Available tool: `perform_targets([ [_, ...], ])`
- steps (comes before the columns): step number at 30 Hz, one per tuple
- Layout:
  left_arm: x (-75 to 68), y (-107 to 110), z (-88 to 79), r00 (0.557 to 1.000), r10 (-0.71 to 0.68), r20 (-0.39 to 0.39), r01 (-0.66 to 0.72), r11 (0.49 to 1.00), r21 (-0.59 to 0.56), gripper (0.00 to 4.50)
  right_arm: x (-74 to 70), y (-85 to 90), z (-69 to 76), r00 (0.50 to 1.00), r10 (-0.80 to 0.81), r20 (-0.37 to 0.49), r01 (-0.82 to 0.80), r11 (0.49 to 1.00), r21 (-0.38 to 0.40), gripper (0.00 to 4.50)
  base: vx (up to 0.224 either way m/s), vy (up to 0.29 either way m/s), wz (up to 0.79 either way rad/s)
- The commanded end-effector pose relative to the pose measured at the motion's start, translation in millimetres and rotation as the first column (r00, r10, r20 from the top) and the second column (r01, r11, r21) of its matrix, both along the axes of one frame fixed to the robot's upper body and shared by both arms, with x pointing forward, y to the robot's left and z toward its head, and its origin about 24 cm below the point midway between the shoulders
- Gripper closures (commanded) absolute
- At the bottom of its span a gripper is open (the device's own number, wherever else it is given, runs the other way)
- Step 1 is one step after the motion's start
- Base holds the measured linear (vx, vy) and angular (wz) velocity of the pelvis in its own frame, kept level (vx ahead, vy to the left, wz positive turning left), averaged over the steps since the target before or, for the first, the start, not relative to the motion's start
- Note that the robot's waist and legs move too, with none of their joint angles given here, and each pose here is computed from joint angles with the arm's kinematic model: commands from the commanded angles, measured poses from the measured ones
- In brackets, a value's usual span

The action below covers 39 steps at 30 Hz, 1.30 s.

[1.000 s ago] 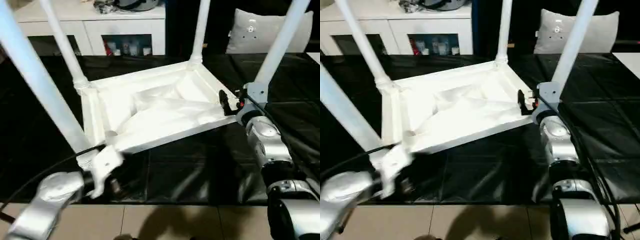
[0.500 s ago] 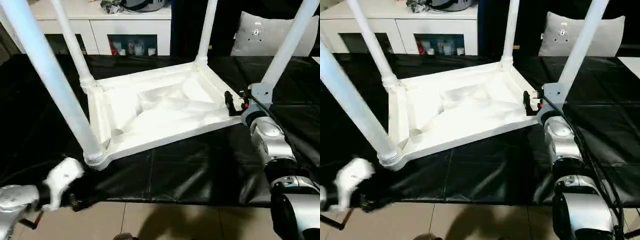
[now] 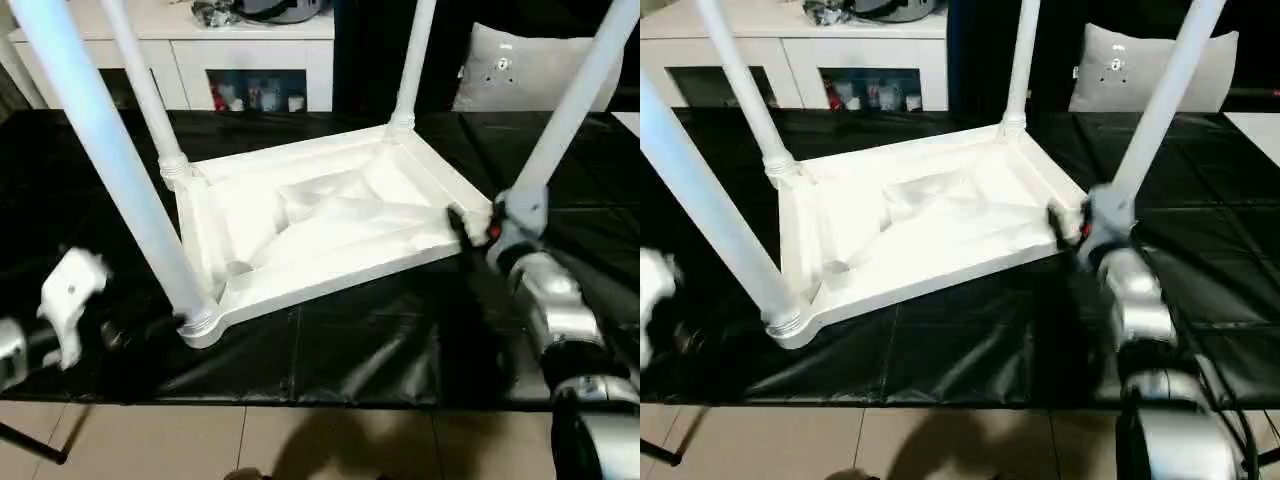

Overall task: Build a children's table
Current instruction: Rotate table base

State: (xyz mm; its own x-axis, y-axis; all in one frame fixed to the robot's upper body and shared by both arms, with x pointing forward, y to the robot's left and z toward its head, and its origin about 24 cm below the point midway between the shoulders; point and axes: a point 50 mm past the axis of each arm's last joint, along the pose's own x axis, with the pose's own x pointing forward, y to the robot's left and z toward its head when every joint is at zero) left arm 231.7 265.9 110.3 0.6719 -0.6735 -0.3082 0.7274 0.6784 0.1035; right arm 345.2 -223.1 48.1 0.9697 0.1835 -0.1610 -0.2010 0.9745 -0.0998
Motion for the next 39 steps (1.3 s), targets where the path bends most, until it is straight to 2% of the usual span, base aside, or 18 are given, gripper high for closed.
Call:
perform_targets([
  [1, 3.9, -8.6, 8.6, 1.0, -0.019, 0.017, 0.019, 0.999, -0.044, 0.04, -2.5, 1.3, 2.1, 0.999, 0.039, -0.008, -0.039, 0.999, -0.017, 0.0, 0.0, 0.0, 0.0],
  [2, 8.4, -18.5, 14.0, 0.999, -0.044, 0.03, 0.047, 0.995, -0.084, 0.04, -8.4, 1.4, -2.0, 0.997, 0.066, -0.031, -0.067, 0.997, -0.034, 0.0, 0.0, 0.0, 0.0],
  [5, 11.4, -26.5, 16.9, 0.997, -0.072, 0.033, 0.075, 0.991, -0.112, 0.04, -14.0, 1.0, -5.2, 0.995, 0.087, -0.05, -0.089, 0.995, -0.052, 0.0, 0.0, 0.0, 0.0],
  [7, 15.7, -36.1, 17.0, 0.994, -0.104, 0.027, 0.107, 0.986, -0.129, 0.04, -22.5, -1.2, -10.7, 0.99, 0.102, -0.098, -0.109, 0.992, -0.064, 0.0, 0.0, 0.0, 0.0],
  [11, 27.0, -56.8, 21.0, 0.993, -0.104, 0.064, 0.114, 0.975, -0.193, 0.04, -30.5, -13.4, -18.6, 0.986, 0.011, -0.168, -0.03, 0.993, -0.112, 0.0, 0.0, 0.0, 0.0],
  [13, 28.9, -59.8, 21.4, 0.992, -0.099, 0.073, 0.112, 0.973, -0.201, 0.04, -30.8, -15.5, -19.1, 0.985, -0.007, -0.171, -0.013, 0.993, -0.115, 0.0, 0.0, 0.0, 0.0],
  [16, 33.9, -71.3, 21.0, 0.993, -0.084, 0.088, 0.104, 0.961, -0.256, 0.04, -33.2, -26.9, -20.3, 0.98, -0.103, -0.171, 0.073, 0.983, -0.171, 0.0, 0.0, 0.0, 0.0],
  [18, 32.2, -80.4, 18.7, 0.991, -0.111, 0.076, 0.128, 0.951, -0.282, 0.04, -35.1, -34.8, -17.6, 0.972, -0.179, -0.151, 0.153, 0.973, -0.172, 0.0, 0.0, 0.0, 0.0],
  [21, 29.4, -88.1, 18.5, 0.988, -0.14, 0.066, 0.154, 0.937, -0.314, 0.04, -37.7, -37.7, -19.8, 0.966, -0.2, -0.166, 0.166, 0.966, -0.198, 0.0, 0.0, 0.0, 0.0],
  [25, 22.2, -97.6, 17.0, 0.977, -0.208, 0.039, 0.209, 0.916, -0.343, 0.04, -36.4, -30.1, -24.2, 0.973, -0.168, -0.158, 0.141, 0.975, -0.172, 0.0, 0.0, 0.0, 0.0],
  [26, 17.3, -100.9, 13.1, 0.966, -0.257, 0.009, 0.244, 0.905, -0.35, 0.04, -31.9, -19.1, -24.0, 0.983, -0.125, -0.131, 0.107, 0.985, -0.139, 0.0, 0.0, 0.0, 0.0],
  [28, 13.9, -104.1, 9.8, 0.955, -0.297, -0.019, 0.271, 0.892, -0.363, 0.04, -26.7, -10.0, -23.7, 0.988, -0.106, -0.114, 0.092, 0.988, -0.121, 0.0, 0.0, 0.0, 0.0],
  [30, 6.7, -112.9, 8.8, 0.926, -0.376, -0.046, 0.327, 0.856, -0.401, 0.04, -18.6, 9.8, -22.1, 0.993, -0.047, -0.104, 0.035, 0.993, -0.114, 0.0, 0.0, 0.0, 0.0],
  [32, 0.9, -119.5, 9.6, 0.901, -0.429, -0.064, 0.365, 0.828, -0.425, 0.04, -14.4, 22.4, -20.4, 0.995, -0.005, -0.095, -0.005, 0.995, -0.103, 0.0, 0.0, 0.0, 0.0],
  [34, -3.9, -129.7, 11.3, 0.873, -0.482, -0.066, 0.406, 0.796, -0.448, 0.04, -10.4, 38.7, -18.3, 0.995, 0.059, -0.087, -0.067, 0.993, -0.095, 0.0, 0.0, 0.0, 0.0],
  [37, -5.5, -139.0, 12.7, 0.855, -0.515, -0.058, 0.433, 0.772, -0.464, 0.04, -7.9, 50.3, -17.4, 0.991, 0.104, -0.081, -0.112, 0.99, -0.09, 0.0, 0.0, 0.0, 0.0],
  [38, -4.5, -149.5, 14.6, 0.839, -0.542, -0.044, 0.456, 0.745, -0.487, 0.04, -5.5, 63.6, -17.1, 0.985, 0.153, -0.076, -0.159, 0.983, -0.088, 0.0, 0.0, 0.0, 0.0],
  [39, -3.7, -152.7, 15.3, 0.834, -0.55, -0.04, 0.462, 0.737, -0.494, 0.04, -4.9, 68.8, -17.1, 0.982, 0.173, -0.075, -0.179, 0.98, -0.087, 0.0, 0.0, 0.0, 0.0],
])
